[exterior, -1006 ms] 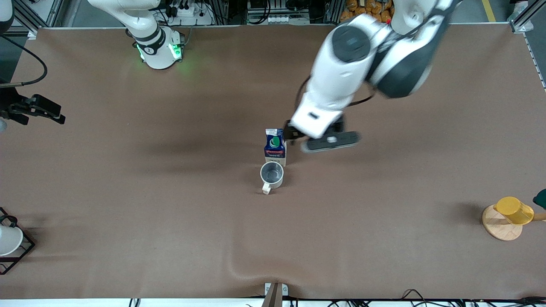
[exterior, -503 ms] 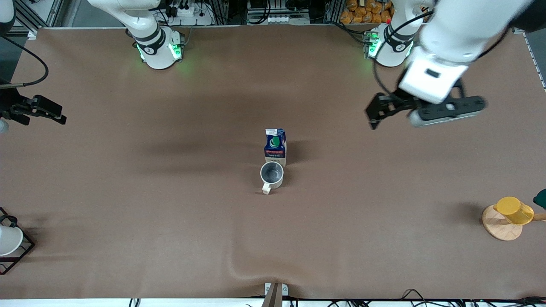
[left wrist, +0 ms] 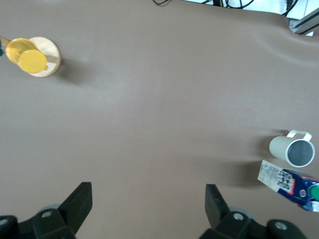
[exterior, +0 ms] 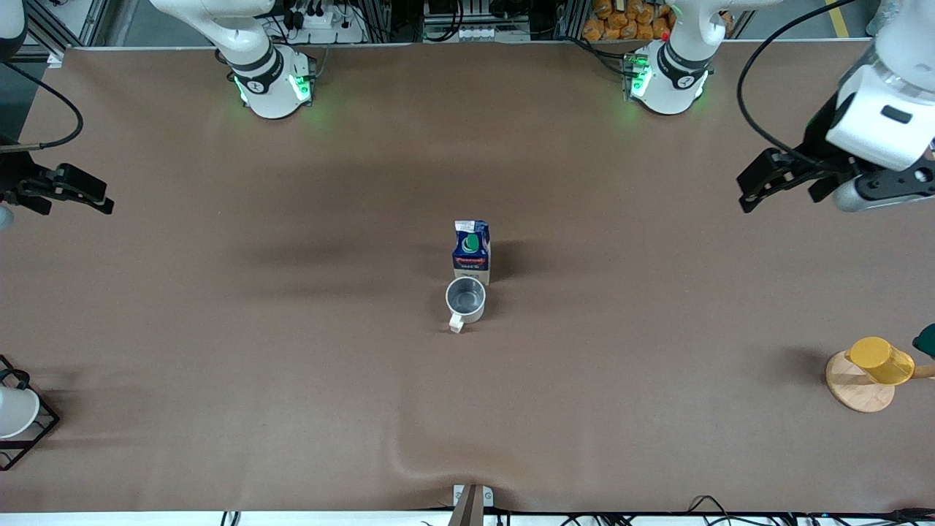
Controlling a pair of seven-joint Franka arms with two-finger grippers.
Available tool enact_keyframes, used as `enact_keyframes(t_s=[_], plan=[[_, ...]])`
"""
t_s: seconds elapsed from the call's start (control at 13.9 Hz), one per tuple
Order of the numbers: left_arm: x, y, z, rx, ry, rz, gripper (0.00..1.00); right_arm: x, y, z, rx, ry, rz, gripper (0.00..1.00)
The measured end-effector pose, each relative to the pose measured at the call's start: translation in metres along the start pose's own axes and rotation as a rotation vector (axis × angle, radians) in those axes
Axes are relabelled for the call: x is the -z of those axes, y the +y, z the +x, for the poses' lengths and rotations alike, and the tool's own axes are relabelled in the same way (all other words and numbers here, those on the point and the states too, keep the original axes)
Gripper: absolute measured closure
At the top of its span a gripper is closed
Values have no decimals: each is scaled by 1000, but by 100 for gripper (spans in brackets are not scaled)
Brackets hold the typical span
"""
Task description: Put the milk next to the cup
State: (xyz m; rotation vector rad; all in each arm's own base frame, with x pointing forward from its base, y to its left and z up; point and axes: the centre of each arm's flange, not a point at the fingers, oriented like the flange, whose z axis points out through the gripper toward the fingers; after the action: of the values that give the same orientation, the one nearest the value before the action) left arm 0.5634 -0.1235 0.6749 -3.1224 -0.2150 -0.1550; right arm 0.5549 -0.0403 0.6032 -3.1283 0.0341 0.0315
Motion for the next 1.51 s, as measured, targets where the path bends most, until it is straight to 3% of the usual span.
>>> enact_keyframes(t_s=[0.22, 0.72, 1.15, 1.51], plan=[[-2, -24, 0, -52, -9, 17, 0, 1, -1, 0, -9, 1, 0, 0], [6, -57, -16, -20, -22, 30, 0, 14, -1, -3, -9, 21, 1, 0], [-18, -70, -48, -3, -102, 0, 0, 16, -5, -3, -2, 23, 1, 0], [-17, -87, -44, -58, -76, -13, 0, 19, -4, -3, -2, 29, 1, 0]])
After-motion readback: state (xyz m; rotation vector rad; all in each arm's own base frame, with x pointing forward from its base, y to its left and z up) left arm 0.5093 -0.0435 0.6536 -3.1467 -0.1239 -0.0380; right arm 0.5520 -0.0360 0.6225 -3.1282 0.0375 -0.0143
